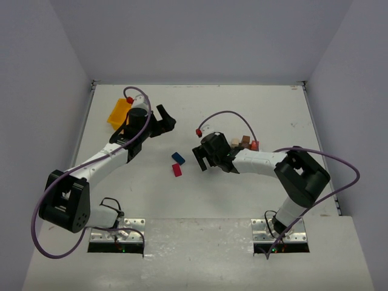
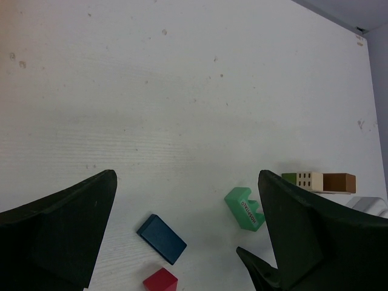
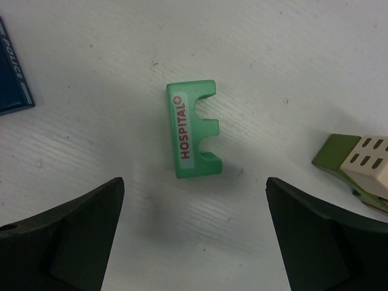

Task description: Build the wood block tower

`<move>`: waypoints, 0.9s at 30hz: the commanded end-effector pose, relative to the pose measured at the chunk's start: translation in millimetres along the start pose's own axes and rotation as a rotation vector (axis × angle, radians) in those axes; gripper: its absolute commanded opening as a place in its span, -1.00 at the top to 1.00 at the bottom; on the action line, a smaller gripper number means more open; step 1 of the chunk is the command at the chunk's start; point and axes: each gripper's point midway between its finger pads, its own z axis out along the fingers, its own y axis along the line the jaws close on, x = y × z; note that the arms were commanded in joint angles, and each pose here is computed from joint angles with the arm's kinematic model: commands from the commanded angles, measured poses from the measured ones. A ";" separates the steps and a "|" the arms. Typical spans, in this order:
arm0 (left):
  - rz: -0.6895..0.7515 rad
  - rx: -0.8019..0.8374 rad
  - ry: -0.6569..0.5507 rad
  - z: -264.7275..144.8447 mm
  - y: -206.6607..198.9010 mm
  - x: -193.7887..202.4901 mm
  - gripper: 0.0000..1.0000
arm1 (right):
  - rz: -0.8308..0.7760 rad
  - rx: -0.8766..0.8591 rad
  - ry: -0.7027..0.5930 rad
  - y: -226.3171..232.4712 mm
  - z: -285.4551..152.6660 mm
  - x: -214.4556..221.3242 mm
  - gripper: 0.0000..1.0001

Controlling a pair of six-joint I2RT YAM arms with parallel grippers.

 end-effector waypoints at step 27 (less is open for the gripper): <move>0.014 0.093 -0.009 6.7 -20.4 -12.6 -1.00 | 0.042 -0.077 -0.070 5.0 27.3 -13.3 -0.05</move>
